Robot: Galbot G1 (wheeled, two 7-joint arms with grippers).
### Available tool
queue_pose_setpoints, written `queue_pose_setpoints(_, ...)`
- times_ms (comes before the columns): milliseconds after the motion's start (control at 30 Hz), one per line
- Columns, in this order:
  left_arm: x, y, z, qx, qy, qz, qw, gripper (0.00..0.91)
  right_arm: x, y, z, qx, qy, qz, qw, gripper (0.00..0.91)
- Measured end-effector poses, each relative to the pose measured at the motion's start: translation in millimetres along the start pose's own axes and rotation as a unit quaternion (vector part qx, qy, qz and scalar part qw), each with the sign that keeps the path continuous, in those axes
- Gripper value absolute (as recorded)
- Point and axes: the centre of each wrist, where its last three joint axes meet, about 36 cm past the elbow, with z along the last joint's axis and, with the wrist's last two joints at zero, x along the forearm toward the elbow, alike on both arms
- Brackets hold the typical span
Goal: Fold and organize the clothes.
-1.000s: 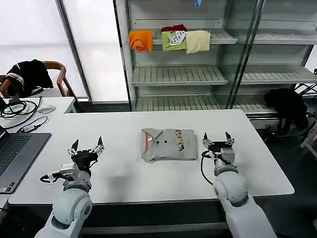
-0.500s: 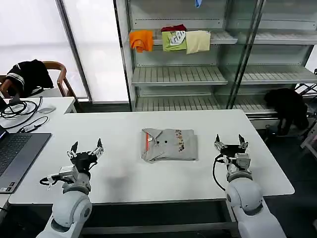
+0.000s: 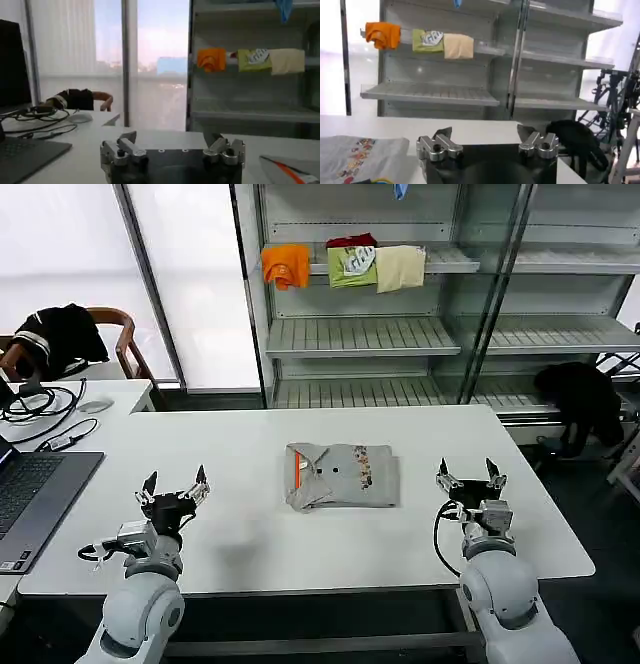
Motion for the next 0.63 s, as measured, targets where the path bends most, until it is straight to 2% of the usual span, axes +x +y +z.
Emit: queue_pose_setpoints(633, 18, -5, -11, -0.008, 0.013, 0.021, 1.000, 0.907, 26, -17, -5, 0.006, -0.009, 0.011, 1.000, 0.907)
